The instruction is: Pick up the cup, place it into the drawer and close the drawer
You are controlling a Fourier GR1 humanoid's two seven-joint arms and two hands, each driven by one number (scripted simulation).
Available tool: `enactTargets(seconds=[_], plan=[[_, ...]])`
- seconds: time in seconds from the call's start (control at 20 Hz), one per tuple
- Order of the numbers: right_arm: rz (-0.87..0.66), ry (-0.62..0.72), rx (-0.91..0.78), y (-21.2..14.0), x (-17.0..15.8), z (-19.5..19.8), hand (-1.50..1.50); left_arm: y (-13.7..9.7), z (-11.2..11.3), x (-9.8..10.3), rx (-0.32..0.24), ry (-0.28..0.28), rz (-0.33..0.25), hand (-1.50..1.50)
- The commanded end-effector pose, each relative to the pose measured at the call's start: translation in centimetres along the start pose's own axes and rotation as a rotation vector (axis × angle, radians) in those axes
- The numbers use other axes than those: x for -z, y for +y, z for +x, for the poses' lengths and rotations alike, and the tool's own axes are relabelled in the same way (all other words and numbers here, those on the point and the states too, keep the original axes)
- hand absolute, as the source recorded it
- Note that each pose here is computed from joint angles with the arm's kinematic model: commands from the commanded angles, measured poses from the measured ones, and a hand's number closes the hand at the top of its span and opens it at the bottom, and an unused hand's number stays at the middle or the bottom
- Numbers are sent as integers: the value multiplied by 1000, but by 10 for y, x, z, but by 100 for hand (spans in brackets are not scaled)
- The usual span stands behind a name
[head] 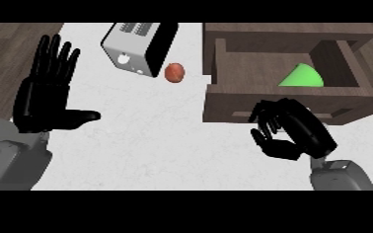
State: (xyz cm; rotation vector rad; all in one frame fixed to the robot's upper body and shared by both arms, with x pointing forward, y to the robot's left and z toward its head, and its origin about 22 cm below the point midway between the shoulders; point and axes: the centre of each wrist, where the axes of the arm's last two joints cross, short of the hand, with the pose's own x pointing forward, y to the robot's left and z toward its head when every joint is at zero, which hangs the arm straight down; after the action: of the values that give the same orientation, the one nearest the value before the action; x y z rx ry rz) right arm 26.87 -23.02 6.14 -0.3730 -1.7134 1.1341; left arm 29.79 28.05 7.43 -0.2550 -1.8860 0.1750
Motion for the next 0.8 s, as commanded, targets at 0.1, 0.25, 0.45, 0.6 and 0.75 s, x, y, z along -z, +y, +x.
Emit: enactTargets(seconds=[0.1,0.25,0.45,0.6,0.75], plan=[[67,62,-68,23,30,-28,-150,17,6,-10,-7,-5,26,-150],[106,67,-127,40,51,-32,-150,46,-2,-19,-15,16,17,-150],[138,102,-125,57,59,-54,-150,42,6,-39,-23,-13,7,-150],[120,102,-109,71,63,-74,-150,44,-5,-49,-27,-3,14,-150],[116,108,-72,57,86,-80,-150,59,-3,-40,-6,2,3,-150]])
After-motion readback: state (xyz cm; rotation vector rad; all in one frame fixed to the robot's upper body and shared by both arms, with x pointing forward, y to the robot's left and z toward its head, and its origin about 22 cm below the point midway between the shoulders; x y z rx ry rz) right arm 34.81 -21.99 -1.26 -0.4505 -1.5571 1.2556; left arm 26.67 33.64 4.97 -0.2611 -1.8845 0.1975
